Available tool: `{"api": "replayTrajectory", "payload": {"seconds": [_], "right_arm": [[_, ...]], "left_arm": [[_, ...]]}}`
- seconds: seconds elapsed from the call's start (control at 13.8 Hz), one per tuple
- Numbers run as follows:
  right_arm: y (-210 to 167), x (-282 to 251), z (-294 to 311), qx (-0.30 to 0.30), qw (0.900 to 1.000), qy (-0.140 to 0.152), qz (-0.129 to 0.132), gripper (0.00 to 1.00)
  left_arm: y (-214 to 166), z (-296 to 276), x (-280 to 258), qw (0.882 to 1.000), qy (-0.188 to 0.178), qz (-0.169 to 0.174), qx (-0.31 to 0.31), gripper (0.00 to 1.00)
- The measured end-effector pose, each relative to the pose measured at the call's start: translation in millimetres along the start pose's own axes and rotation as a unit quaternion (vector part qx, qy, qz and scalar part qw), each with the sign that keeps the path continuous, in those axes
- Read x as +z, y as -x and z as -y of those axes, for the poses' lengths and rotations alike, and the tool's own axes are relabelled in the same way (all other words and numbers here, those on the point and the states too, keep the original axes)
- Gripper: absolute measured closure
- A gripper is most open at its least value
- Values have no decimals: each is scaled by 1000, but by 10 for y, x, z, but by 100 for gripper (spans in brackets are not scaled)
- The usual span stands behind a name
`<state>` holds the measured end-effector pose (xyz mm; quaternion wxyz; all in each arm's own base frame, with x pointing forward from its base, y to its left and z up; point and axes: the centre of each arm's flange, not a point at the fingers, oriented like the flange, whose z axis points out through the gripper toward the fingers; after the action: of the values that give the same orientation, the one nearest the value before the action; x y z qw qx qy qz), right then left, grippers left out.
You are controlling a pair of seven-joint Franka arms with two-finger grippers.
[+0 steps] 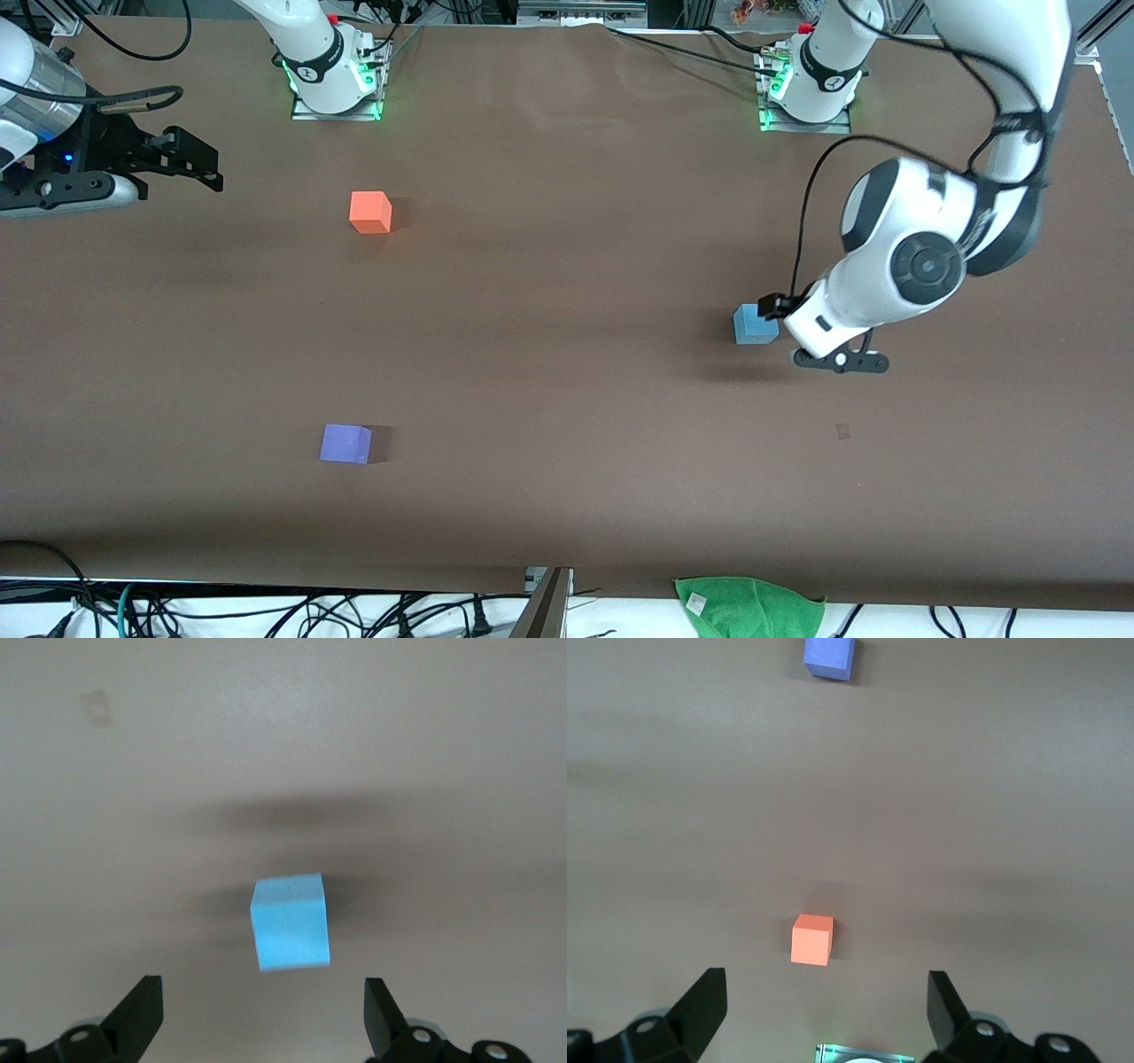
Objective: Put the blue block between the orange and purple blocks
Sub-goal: 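Reach the left gripper down over the light blue block and grasp it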
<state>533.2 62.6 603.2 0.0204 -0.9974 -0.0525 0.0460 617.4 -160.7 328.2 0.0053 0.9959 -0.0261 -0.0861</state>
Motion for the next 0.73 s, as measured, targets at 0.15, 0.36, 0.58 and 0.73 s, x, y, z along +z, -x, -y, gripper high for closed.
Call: {"api": "replayTrajectory", "payload": {"seconds": [0.15, 0.36, 0.58, 0.73], "right_arm": [[-14, 23, -1, 0, 1000, 0, 2, 0], [-26, 38, -4, 0, 1000, 1, 3, 0], [-68, 85, -6, 0, 1000, 1, 3, 0], [-90, 117, -8, 1, 1000, 1, 6, 0]], "left_arm": [[1, 3, 365, 1000, 4, -7, 0, 0], [113, 7, 755, 1000, 7, -19, -1, 0], [226, -18, 1006, 1000, 2, -14, 0, 0], [241, -43, 1134, 1000, -6, -7, 2, 0]]}}
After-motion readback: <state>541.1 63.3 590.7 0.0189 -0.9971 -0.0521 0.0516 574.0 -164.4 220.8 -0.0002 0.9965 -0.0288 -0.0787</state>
